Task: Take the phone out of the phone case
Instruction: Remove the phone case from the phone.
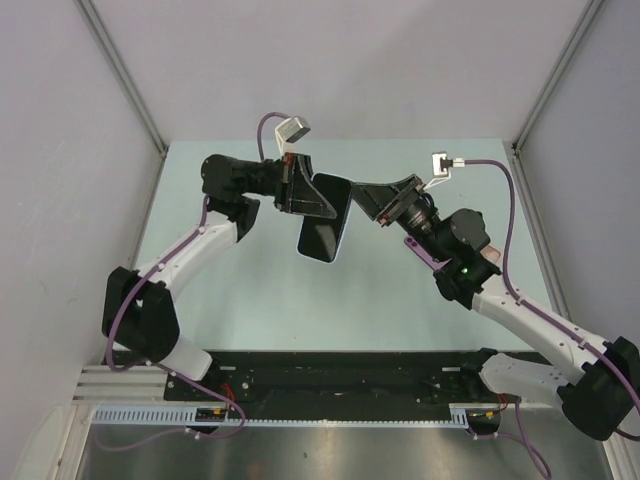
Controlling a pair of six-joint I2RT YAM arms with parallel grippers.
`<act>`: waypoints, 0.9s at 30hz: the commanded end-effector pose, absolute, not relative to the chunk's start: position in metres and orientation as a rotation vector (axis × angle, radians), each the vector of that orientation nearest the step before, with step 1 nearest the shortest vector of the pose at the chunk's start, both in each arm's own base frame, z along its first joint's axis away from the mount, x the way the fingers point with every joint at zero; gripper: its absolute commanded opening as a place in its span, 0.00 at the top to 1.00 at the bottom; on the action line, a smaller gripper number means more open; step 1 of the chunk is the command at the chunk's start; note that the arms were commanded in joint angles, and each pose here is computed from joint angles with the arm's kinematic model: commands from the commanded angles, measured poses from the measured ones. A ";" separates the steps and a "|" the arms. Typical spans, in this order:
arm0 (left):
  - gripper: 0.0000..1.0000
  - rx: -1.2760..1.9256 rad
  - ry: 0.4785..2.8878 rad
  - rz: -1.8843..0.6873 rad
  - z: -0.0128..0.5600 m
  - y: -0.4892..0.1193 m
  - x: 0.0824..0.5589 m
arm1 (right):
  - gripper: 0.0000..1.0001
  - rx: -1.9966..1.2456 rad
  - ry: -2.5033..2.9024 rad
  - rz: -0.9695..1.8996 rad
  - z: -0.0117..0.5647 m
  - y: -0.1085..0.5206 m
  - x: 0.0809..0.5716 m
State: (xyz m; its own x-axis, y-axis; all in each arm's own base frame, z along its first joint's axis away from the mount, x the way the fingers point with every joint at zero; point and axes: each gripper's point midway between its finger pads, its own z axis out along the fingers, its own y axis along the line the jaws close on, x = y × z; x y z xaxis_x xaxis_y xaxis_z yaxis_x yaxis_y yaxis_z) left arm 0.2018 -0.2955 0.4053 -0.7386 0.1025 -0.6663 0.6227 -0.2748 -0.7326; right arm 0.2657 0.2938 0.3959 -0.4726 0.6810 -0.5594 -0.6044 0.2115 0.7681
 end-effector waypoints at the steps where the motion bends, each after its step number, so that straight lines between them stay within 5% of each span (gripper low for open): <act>1: 1.00 0.972 0.932 -1.958 0.531 -0.282 0.162 | 0.56 -0.202 2.332 1.250 0.156 0.311 0.195; 9: 1.00 0.962 0.961 -1.998 0.517 -0.289 0.176 | 0.62 -0.300 2.368 1.345 0.140 0.341 0.176; 12: 1.00 0.954 0.993 -2.005 0.507 -0.293 0.182 | 1.00 -0.262 2.359 1.341 0.142 0.342 0.181; 19: 0.96 0.959 1.149 -1.972 0.465 -0.301 0.206 | 1.00 -0.104 2.278 1.289 0.168 0.324 0.203; 21: 0.79 0.943 1.207 -1.986 0.449 -0.304 0.216 | 1.00 -0.011 2.261 1.223 0.173 0.311 0.212; 22: 0.57 0.945 1.203 -1.980 0.445 -0.302 0.219 | 1.00 0.017 2.253 1.205 0.176 0.306 0.216; 25: 0.27 0.918 1.249 -2.010 0.428 -0.306 0.226 | 1.00 0.102 2.238 1.162 0.181 0.292 0.223; 27: 0.21 0.888 1.283 -2.022 0.415 -0.307 0.232 | 1.00 0.123 2.227 1.168 0.184 0.288 0.225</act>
